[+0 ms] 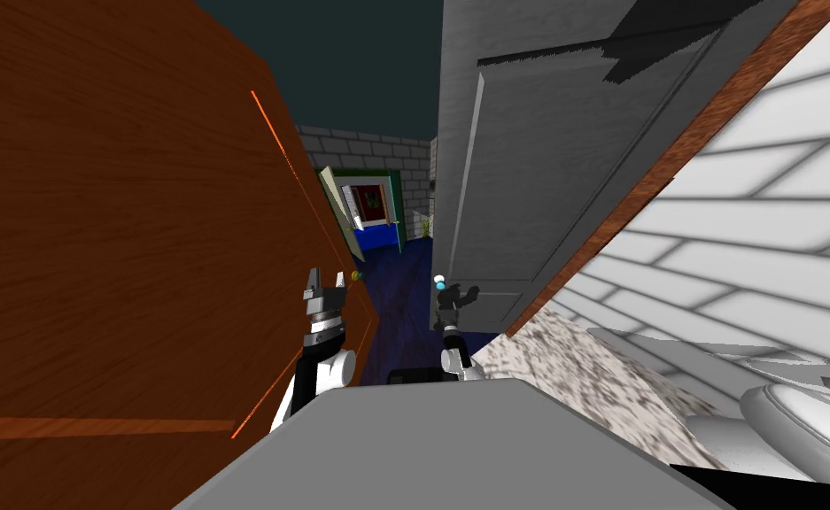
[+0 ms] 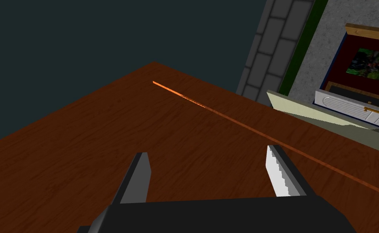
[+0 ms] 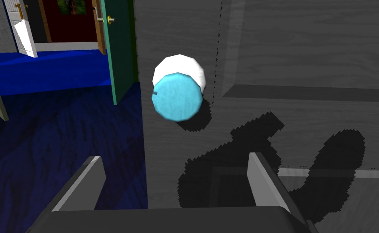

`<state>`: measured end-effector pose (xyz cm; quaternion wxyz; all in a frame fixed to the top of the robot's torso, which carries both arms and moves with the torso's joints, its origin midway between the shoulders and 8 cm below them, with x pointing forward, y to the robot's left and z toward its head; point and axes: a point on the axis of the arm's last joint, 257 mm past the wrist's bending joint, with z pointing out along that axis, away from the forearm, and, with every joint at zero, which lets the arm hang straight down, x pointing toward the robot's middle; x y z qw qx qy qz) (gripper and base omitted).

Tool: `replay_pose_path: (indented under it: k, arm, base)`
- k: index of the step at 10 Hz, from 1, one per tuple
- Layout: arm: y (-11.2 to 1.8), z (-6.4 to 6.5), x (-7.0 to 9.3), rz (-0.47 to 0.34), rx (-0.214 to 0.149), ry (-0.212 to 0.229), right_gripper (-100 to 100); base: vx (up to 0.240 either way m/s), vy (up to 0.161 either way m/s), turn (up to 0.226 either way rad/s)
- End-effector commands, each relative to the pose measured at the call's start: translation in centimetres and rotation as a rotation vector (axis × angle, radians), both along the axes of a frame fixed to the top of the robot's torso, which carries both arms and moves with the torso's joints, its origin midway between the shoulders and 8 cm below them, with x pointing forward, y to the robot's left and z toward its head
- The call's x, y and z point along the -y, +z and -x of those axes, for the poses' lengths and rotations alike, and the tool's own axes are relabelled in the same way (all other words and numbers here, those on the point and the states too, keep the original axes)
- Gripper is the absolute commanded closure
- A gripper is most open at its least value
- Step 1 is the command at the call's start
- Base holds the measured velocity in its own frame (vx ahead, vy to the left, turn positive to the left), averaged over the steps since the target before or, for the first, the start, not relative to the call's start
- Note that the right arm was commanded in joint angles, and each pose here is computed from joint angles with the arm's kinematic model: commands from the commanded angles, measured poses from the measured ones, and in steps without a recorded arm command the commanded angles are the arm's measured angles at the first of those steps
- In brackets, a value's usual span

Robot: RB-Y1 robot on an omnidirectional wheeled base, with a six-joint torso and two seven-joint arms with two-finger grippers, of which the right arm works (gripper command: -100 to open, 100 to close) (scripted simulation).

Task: Push the door open

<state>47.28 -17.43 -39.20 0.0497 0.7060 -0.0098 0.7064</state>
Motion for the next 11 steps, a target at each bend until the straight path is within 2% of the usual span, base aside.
replay_pose_path:
  k: [1,2,3,6,8,10,11]
  arm:
    - [0.0,0.1,-0.3,-0.050,0.002,-0.004,-100]
    - [0.0,0.1,-0.2,-0.029,0.001,-0.003,-100]
    - [0.0,-0.1,1.5,-0.010,0.003,-0.011,-100]
    - [0.0,-0.2,2.5,0.001,0.004,-0.018,-100]
    - [0.0,-0.3,2.5,-0.006,0.005,-0.022,-100]
    - [0.0,-0.3,1.6,-0.028,0.004,-0.024,-100]
    - [-0.1,-0.3,1.9,-0.019,0.002,-0.021,-100]
  base:
    - [-0.036,-0.014,0.037]
    - [-0.016,-0.007,0.007]
    - [0.108,-0.006,0.024]
    - [0.196,-0.017,0.023]
    - [0.223,-0.010,0.025]
    - [0.205,-0.014,0.027]
    - [0.085,0.000,0.006]
